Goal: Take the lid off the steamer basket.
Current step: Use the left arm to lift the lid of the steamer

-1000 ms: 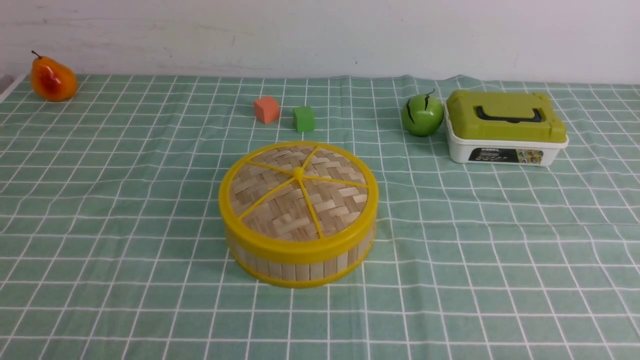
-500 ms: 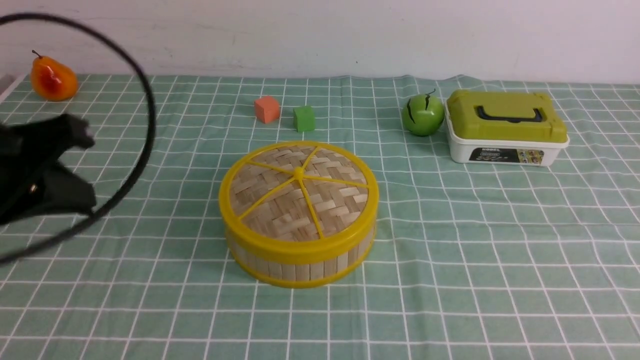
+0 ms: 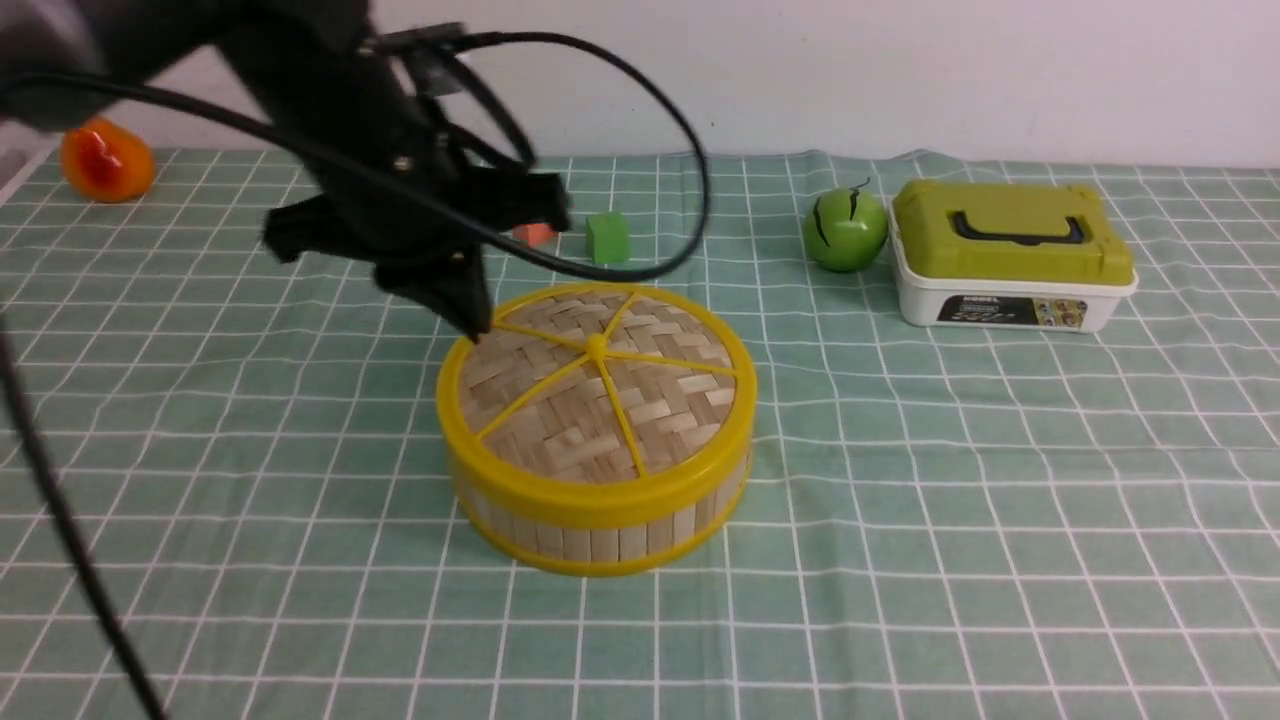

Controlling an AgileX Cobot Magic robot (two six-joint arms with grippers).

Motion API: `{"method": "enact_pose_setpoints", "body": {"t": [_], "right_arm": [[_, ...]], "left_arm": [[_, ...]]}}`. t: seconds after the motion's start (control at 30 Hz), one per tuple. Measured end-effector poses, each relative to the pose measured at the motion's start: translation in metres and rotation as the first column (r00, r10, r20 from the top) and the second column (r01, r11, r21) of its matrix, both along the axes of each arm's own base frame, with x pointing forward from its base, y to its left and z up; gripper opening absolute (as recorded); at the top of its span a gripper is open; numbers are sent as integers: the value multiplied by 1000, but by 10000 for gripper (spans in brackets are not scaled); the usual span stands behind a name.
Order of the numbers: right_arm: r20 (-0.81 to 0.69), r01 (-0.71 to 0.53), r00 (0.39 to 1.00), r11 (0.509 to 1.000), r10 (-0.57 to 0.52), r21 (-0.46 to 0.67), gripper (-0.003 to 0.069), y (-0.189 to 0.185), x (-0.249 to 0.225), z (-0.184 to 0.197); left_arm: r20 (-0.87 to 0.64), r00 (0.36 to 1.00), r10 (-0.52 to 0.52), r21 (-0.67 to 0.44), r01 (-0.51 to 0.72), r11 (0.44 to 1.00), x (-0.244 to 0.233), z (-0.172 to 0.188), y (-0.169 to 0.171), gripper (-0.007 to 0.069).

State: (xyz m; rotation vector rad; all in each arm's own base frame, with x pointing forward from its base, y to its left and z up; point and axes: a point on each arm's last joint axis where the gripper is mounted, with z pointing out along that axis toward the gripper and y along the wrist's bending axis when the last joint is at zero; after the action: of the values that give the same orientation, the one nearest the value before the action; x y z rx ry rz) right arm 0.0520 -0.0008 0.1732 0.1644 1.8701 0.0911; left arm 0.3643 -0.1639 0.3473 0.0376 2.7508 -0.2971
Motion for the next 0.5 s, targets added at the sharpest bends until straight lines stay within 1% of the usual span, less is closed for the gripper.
{"method": "enact_pose_setpoints", "body": {"t": [0.03,0.1,0.17,0.3,0.33,0.37,0.4,0.5], "right_arm": [[0,0,1000,1000,0,0,242,0,0,0],[0,0,1000,1000,0,0,242,0,0,0],[0,0,1000,1000,0,0,242,0,0,0],[0,0,1000,1000,0,0,242,0,0,0],[0,0,1000,1000,0,0,242,0,0,0],[0,0,1000,1000,0,0,242,0,0,0],[0,0,1000,1000,0,0,242,0,0,0],[0,0,1000,1000,0,0,242,0,0,0]], "left_arm": [[29,999,-36,30,35,999,6,-2,-16,-13],[66,995,-80,86,74,994,14,-6,-34,-4],[84,991,-106,131,95,987,21,-13,-46,28],[83,988,-128,188,110,976,31,-29,-57,142],[81,988,-128,190,111,976,31,-30,-57,149],[76,989,-129,197,112,974,32,-33,-58,185],[70,989,-129,207,112,972,34,-37,-58,242],[74,989,-131,214,112,970,38,-44,-60,326]]}}
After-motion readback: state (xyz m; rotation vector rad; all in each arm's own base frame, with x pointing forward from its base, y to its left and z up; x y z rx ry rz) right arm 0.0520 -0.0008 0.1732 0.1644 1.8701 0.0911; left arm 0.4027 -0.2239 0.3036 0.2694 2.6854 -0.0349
